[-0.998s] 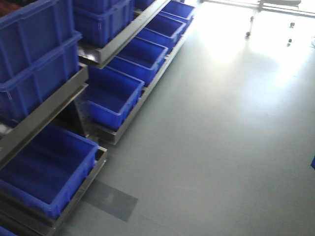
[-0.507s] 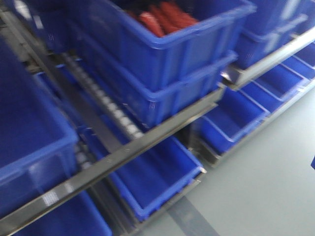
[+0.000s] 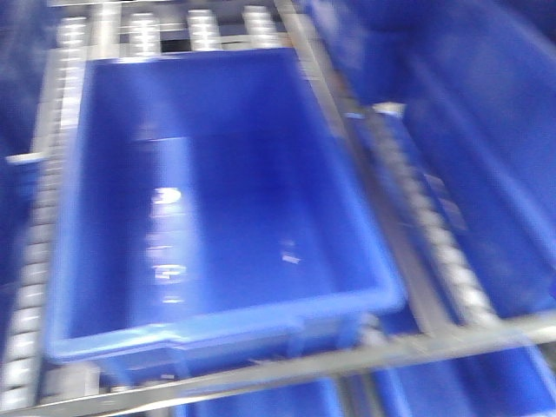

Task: Pour parts from conveyor to right shelf
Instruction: 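Turn and stop facing an empty blue bin on the shelf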

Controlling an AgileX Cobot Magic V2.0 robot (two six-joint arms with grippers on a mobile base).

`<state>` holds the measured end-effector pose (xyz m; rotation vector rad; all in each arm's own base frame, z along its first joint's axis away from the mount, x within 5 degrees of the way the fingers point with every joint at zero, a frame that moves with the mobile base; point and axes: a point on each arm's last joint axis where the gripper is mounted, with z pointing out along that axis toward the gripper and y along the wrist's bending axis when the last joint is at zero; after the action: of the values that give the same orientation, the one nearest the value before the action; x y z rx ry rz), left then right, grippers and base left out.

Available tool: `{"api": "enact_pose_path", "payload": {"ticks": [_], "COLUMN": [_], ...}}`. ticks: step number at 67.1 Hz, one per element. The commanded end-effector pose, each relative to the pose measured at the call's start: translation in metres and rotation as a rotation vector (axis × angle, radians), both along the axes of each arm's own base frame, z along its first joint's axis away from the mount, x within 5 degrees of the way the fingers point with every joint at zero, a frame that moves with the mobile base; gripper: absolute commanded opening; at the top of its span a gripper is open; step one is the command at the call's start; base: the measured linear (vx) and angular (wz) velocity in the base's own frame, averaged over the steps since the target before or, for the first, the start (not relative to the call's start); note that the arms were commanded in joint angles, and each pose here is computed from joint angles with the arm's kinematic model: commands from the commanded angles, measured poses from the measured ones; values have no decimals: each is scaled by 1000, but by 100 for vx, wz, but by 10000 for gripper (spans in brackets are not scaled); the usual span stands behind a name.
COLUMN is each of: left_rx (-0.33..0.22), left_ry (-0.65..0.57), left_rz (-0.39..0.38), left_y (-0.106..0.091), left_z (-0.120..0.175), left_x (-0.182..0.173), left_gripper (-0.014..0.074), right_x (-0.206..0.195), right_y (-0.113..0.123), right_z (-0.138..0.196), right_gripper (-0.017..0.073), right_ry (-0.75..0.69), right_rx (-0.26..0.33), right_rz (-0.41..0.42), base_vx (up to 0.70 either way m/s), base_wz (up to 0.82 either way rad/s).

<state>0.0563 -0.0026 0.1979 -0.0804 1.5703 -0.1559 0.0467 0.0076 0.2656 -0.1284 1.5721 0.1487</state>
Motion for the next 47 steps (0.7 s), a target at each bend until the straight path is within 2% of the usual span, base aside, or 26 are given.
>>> {"api": "enact_pose_path", "payload": {"ticks": [1,17,47], "left_rx": [-16,-16,-16], "left_ry": [-59,-59,-59], "left_rz": [-6,-6,-6], "left_y": [0,0,0], "left_z": [0,0,0], "left_x": [0,0,0], "left_gripper": [-6,-6,-6], "right_x": [-1,-1,-1], "right_y": [0,0,0], "right_z": [16,16,16], "right_gripper": [-4,-4,-4], "right_ry": [-95,-95,-95], "right_rx": [3,3,3], "right_rz": [0,0,0], "base_vx": [12,12,9], "base_wz": [82,54,10]}}
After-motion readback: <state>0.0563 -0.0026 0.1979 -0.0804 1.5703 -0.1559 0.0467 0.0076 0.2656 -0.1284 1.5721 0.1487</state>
